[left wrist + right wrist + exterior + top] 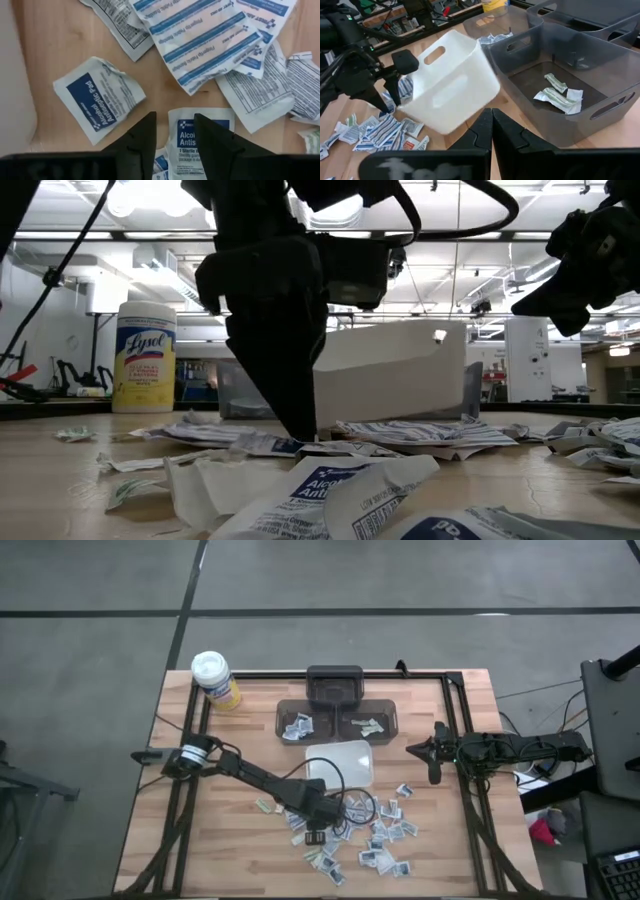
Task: Pick & Place First Aid Supplies
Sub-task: Put the alcohol pad into the bottom left black bin
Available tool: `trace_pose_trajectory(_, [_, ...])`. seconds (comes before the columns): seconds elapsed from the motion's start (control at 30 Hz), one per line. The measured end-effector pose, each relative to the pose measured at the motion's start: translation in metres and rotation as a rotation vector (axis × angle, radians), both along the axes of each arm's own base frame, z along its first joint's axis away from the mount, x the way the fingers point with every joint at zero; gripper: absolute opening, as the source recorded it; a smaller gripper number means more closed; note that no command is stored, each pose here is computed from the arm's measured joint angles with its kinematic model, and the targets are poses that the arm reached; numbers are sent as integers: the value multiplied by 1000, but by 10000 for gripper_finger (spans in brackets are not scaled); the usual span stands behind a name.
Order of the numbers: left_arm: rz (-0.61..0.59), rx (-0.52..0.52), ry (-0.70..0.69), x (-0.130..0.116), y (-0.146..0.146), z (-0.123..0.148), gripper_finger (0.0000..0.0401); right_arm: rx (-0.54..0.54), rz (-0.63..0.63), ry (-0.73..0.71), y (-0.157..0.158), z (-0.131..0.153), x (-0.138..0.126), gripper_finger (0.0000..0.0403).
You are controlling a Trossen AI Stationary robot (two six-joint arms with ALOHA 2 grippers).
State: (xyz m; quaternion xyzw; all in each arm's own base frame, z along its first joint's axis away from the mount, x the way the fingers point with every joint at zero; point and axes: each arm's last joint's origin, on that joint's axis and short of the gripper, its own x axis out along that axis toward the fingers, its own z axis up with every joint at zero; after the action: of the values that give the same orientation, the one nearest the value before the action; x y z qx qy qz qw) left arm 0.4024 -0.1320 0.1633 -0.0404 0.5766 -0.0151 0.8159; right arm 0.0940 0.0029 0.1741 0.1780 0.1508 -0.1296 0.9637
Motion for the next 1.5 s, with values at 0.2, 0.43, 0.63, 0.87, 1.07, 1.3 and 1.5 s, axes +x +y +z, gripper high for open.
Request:
trace_pose_trajectory(0.2, [3, 8, 2, 0, 0, 0, 119, 0, 0, 0, 0, 0, 0, 8])
trace_pose_trajectory(0.43, [22, 10, 2, 0, 0, 0, 66, 0, 0, 0, 0, 0, 0, 8])
trace_pose_trajectory(0.63, [30, 3, 5, -1, -1, 3, 5, 0, 0, 0, 0, 0, 0, 8])
trace_pose_trajectory(0.87, [47, 0, -35, -1, -1, 35, 1, 0, 0, -1, 0, 0, 0, 8])
trace_pose_trajectory(1.07, [47, -3, -37, -5, -3, 67, 0, 1, 0, -1, 0, 0, 0, 8])
trace_pose_trajectory(1.3, [95, 85, -119, -16, 2, 123, 0, 0, 0, -1, 0, 0, 0, 8])
trace_pose_trajectory(1.5, [215, 272, -257, -28, 20, 169, 0, 0, 0, 0, 0, 0, 0, 8])
